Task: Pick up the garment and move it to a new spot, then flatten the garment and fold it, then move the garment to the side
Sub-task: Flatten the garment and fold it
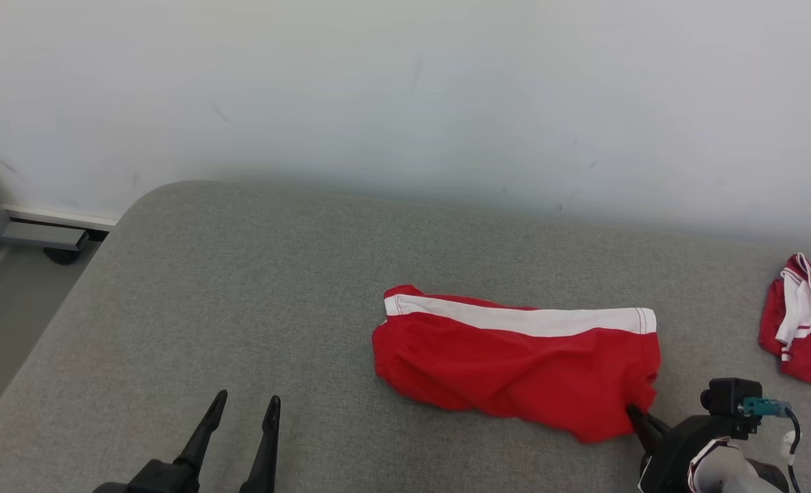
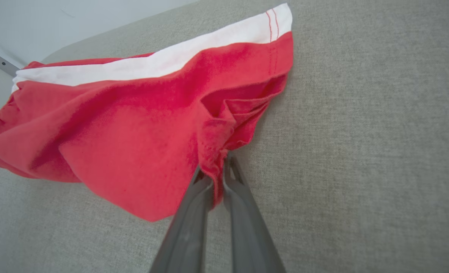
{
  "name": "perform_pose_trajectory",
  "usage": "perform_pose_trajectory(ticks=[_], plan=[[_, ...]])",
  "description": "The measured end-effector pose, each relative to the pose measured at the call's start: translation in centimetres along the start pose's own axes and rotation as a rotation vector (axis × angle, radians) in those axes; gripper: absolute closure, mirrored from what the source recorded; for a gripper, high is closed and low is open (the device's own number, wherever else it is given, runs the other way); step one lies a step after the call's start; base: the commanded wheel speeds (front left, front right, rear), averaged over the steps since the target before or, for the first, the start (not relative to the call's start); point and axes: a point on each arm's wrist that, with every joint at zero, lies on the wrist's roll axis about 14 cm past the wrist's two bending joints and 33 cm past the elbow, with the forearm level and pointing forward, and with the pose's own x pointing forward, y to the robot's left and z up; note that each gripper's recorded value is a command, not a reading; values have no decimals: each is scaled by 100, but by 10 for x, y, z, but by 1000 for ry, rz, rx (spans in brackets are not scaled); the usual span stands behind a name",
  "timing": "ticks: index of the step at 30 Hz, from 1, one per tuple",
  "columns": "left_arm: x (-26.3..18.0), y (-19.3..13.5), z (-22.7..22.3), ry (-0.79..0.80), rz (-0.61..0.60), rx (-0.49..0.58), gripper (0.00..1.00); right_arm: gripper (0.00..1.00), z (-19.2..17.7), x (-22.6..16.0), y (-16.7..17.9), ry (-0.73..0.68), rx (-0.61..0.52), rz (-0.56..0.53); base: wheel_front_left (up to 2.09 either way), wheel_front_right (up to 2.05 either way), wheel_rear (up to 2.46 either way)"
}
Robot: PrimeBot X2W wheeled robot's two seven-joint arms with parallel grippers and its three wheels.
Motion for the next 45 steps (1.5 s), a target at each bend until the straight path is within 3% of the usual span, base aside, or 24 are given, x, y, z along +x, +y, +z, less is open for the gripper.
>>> perform_pose_trajectory(ticks=[7,8,9,16,22,29,45], plan=[[1,-4,-2,8,-16,-1,0,100,-5,-5,-9,-14,4,-21,0,0,0],[1,-4,-3,8,-16,-1,0,36,-4,-6,-12,-21,-10,-29,0,0,0],[2,-4,-3,10,-17,-2,0,0,-4,-8,-16,-26,-17,-38,0,0,0],[3,-6,-5,15,-19,-8,0,0,9,-19,-32,-110,-65,-73,0,0,0],[7,-11,-4,11,-33,-9,0,0,30,-31,-29,-195,-162,-38,0,0,0],[8,-9,-5,13,-40,9,0,0,68,-62,-19,-384,-244,-2,0,0,0],[3,35,4,-5,82,72,0,0,86,-131,-52,-599,-307,-193,0,0,0]])
